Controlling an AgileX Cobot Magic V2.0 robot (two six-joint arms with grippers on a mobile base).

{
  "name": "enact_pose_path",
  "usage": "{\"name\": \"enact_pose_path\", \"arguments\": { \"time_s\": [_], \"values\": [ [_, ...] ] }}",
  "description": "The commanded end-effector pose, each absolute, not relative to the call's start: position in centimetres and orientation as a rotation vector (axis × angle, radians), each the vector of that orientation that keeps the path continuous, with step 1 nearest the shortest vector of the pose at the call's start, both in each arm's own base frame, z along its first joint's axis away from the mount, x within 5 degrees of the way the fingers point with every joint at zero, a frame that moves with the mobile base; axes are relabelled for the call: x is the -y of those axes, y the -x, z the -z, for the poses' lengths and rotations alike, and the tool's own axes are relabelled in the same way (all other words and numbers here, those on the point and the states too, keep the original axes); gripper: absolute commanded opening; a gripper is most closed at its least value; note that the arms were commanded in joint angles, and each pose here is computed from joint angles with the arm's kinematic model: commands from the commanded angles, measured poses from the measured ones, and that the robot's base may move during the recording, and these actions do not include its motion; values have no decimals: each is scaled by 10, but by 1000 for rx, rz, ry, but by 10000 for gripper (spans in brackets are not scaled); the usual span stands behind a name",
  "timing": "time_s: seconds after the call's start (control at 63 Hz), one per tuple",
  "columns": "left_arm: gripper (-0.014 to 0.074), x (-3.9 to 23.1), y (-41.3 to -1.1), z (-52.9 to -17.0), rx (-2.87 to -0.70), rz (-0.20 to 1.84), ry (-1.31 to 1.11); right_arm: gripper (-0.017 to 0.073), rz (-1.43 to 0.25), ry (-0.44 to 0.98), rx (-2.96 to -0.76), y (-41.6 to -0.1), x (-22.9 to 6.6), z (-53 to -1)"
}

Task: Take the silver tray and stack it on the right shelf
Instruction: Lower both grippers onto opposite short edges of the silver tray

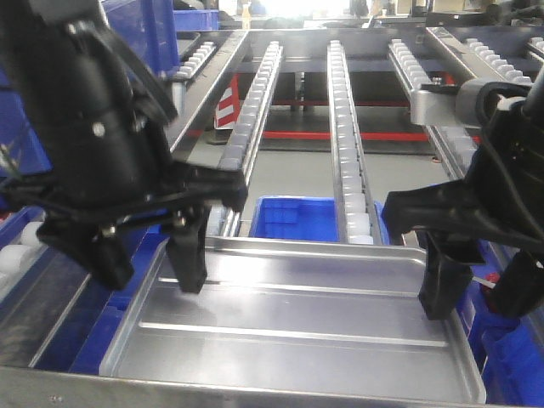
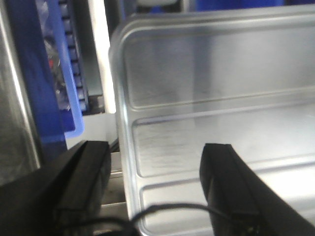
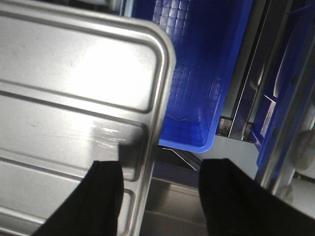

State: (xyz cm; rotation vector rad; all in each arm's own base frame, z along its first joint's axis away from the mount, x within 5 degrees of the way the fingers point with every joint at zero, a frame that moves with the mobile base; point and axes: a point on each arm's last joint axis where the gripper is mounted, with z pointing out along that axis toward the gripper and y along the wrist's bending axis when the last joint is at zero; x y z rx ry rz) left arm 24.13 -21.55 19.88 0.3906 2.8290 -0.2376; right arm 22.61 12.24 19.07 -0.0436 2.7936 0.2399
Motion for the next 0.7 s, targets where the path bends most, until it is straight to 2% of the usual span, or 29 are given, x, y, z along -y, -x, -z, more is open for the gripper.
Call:
{"name": "enact_pose_path", "arguments": {
  "time_s": [0.0, 0.365, 0.444, 0.539, 0.619, 0.682],
  "values": [
    [318, 219, -247, -212, -2777, 296, -339, 458, -273, 59, -2712, -234, -126, -203],
    [316, 223, -252, -199, -2784, 284, -345, 437, -267, 60, -2723, -237, -127, -197],
    [300, 223, -252, -199, -2783, 285, -345, 381, -269, 60, -2719, -237, -127, -197],
    [241, 223, -252, -199, -2781, 280, -349, 283, -271, 60, -2718, -237, -127, -197],
    [158, 222, -252, -199, -2780, 274, -355, 181, -267, 60, -2723, -237, -127, -196],
    [60, 222, -253, -199, -2775, 264, -365, 73, -264, 60, -2729, -237, -127, -195]
  ]
}}
